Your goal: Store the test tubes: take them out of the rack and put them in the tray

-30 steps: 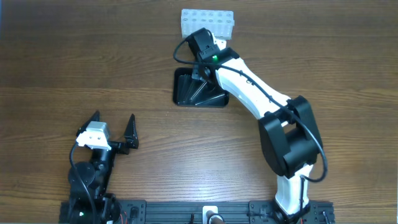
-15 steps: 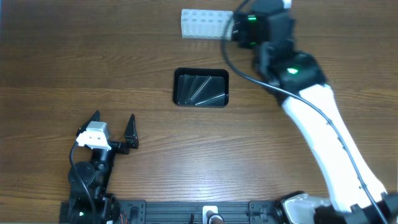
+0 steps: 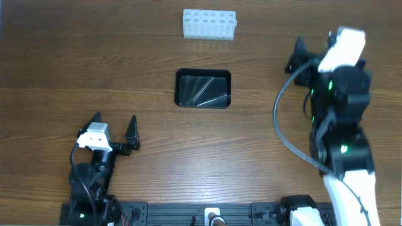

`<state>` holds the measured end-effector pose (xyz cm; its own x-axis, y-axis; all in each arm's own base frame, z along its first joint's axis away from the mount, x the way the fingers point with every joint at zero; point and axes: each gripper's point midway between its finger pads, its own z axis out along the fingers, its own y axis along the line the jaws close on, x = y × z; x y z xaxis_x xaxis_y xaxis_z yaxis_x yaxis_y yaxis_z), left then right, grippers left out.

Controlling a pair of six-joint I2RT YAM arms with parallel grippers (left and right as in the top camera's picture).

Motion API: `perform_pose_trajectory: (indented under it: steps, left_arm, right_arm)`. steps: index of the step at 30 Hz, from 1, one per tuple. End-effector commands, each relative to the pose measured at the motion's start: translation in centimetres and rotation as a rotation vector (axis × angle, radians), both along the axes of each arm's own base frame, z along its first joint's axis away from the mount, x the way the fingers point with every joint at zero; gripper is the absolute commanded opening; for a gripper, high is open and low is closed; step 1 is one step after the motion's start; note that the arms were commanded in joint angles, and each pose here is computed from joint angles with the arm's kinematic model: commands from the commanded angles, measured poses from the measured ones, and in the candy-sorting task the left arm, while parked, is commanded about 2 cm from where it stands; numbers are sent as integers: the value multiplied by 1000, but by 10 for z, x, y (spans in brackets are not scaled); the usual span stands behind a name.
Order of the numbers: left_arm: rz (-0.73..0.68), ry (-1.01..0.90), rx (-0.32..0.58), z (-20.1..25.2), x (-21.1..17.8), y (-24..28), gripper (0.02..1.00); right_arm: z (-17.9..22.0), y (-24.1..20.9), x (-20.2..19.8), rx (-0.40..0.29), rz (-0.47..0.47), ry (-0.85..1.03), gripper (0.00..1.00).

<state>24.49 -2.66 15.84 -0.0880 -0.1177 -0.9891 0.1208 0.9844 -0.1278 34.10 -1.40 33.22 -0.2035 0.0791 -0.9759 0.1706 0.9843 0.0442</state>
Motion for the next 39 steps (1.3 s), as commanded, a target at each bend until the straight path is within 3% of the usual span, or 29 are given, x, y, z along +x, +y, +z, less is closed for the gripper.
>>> perform_pose_trajectory:
  steps: [1, 11, 16, 23, 27, 39]
  left_arm:
    - [-8, -2, 10, -1, 0, -1, 1000]
    - [-8, -2, 10, -1, 0, -1, 1000]
    - [-8, -2, 10, -1, 0, -1, 1000]
    - [-8, -2, 10, -1, 0, -1, 998]
    - [-8, -2, 10, -1, 0, -1, 1000]
    - [-8, -2, 10, -1, 0, -1, 1000]
  right_arm:
    - [-51, -11, -30, -53, -41, 18, 991]
    - [-129, -14, -82, -52, -34, -9, 993]
    - [-153, -1, -91, -61, 47, -37, 993]
    - [-183, -1, -95, -79, 55, -84, 991]
    - [-177, 10, -93, -114, 120, -120, 993]
    - [-165, 9, -95, -125, 116, -171, 993]
